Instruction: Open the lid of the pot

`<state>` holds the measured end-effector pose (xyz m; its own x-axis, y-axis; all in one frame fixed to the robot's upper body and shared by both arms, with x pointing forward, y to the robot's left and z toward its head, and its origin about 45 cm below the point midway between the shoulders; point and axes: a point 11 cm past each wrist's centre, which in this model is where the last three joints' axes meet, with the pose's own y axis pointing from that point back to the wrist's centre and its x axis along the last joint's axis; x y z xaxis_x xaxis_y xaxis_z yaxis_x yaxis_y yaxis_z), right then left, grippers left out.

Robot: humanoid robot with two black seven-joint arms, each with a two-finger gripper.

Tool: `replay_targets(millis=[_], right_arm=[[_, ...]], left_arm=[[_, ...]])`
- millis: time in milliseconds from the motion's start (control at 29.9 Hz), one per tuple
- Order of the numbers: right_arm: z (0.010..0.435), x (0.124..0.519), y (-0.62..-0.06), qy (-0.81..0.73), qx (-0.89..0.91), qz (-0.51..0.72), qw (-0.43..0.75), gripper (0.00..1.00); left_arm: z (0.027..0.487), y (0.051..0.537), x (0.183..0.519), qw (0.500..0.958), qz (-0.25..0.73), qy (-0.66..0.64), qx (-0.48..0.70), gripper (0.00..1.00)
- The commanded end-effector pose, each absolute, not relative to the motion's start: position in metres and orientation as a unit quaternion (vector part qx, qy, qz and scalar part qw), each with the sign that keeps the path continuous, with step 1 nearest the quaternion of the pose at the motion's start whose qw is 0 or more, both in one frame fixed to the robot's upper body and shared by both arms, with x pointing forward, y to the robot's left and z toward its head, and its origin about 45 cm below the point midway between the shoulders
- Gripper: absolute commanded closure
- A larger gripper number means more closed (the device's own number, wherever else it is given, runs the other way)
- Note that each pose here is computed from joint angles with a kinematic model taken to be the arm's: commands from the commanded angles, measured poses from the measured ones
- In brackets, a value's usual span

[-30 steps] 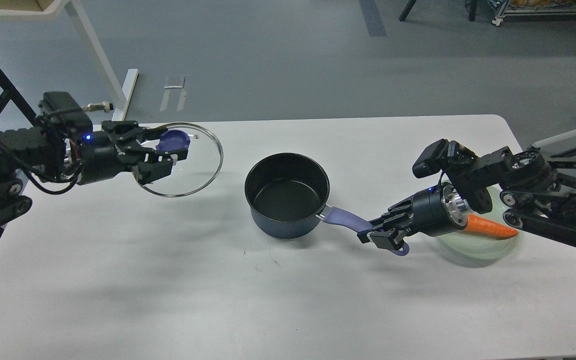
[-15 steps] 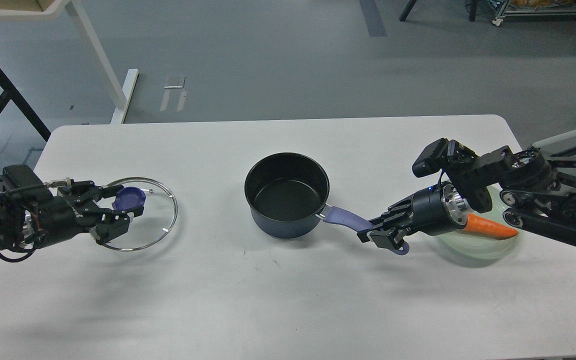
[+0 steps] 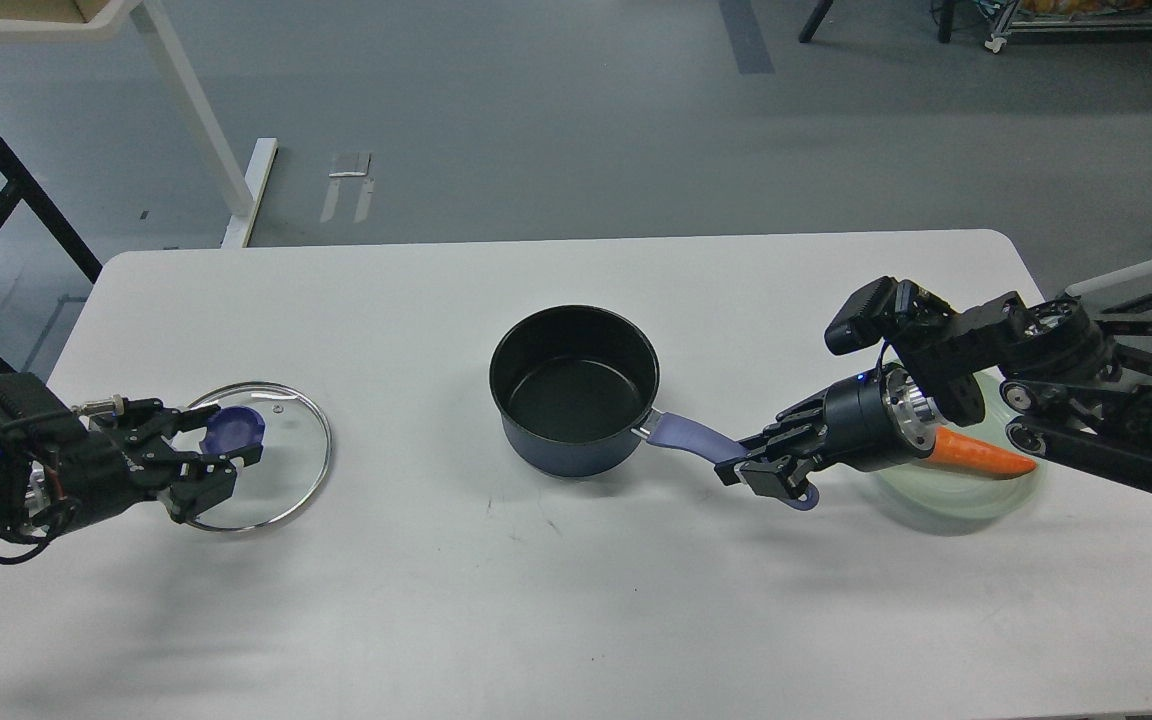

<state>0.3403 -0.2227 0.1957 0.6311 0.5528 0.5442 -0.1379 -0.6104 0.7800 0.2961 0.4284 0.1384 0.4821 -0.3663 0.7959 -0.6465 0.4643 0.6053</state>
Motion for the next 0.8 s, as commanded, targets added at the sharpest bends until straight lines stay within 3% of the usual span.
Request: replay_targets(millis=[0, 100, 268, 435, 569, 635, 769], right_arm=[[0.196, 0.34, -0.222, 0.13, 0.798, 0.41, 0.421, 0.73], [0.196, 0.34, -0.223, 0.129, 0.799, 0.409, 0.421, 0.73], [0.196, 0.341, -0.223, 0.129, 0.799, 0.409, 0.422, 0.73], [0.196, 0.34, -0.223, 0.129, 0.799, 0.409, 0.421, 0.72], [0.197, 0.341, -0.227, 0.126, 0.798, 0.409, 0.425, 0.67], [0.197, 0.341, -0.228, 0.125, 0.798, 0.408, 0.426, 0.6], [0.198, 0.342, -0.231, 0.122, 0.798, 0.407, 0.428, 0.3]], left_arm=[[0.138, 0.428, 0.296, 0.696, 0.1, -0.498, 0.508, 0.31], [0.139, 0.428, 0.297, 0.696, 0.102, -0.499, 0.507, 0.17], [0.143, 0.424, 0.298, 0.702, 0.113, -0.494, 0.501, 0.03], [0.164, 0.41, 0.309, 0.735, 0.178, -0.451, 0.474, 0.02], [0.217, 0.401, 0.351, 0.787, 0.304, -0.339, 0.417, 0.02], [0.239, 0.398, 0.368, 0.817, 0.387, -0.249, 0.347, 0.02], [0.262, 0.4, 0.382, 0.839, 0.486, -0.109, 0.218, 0.01]])
